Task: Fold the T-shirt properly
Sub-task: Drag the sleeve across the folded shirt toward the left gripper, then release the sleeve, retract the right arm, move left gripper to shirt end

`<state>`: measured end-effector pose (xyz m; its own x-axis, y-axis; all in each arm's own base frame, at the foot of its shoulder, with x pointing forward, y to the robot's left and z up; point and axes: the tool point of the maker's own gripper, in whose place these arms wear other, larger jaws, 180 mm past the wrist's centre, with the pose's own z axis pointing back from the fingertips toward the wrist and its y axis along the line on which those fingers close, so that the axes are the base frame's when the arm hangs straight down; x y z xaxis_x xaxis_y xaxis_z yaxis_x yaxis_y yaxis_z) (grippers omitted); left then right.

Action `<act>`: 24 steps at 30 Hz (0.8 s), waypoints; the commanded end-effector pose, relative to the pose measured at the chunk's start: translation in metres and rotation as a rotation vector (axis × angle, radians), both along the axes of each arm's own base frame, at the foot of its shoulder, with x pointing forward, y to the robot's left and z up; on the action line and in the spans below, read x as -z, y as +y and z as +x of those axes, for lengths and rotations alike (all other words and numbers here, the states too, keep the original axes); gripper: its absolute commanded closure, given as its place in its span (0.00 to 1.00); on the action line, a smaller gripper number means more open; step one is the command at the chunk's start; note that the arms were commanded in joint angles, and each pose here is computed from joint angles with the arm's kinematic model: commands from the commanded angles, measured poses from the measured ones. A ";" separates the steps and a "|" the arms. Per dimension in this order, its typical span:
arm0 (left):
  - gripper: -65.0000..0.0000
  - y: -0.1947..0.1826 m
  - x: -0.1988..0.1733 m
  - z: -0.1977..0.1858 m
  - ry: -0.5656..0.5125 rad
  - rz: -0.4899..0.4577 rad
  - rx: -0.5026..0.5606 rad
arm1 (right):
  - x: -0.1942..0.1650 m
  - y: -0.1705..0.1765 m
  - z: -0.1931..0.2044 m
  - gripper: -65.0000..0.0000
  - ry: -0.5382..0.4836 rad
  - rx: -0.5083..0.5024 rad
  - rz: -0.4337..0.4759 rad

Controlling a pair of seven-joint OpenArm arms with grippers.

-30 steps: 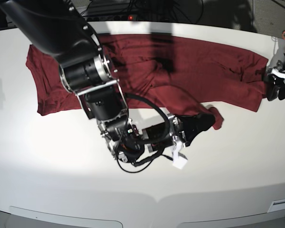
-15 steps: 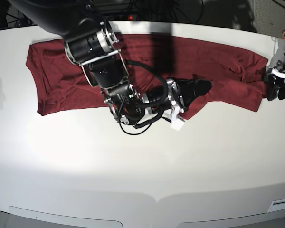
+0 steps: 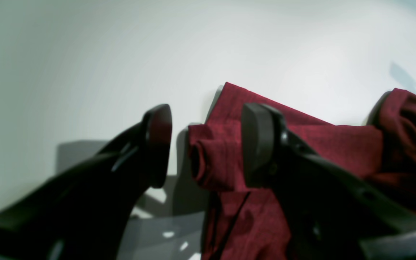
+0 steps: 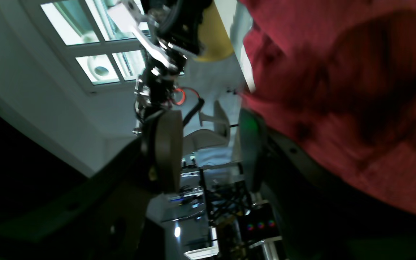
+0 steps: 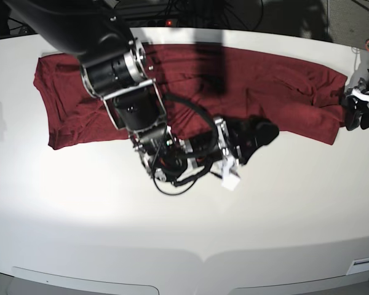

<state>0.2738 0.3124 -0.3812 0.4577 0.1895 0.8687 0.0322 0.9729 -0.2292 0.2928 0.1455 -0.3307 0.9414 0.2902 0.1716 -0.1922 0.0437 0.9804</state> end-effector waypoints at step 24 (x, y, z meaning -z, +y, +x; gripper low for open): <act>0.53 -0.038 0.001 -0.002 -0.014 -0.148 0.064 | -0.025 -0.153 0.179 0.60 -0.590 0.226 -0.675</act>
<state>0.2637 0.2675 -0.3982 0.5076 0.2939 0.8099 0.0771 0.9207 -0.3825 0.4557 -0.0150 -0.3349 0.8343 0.3311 0.4409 -0.5328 0.6901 0.4898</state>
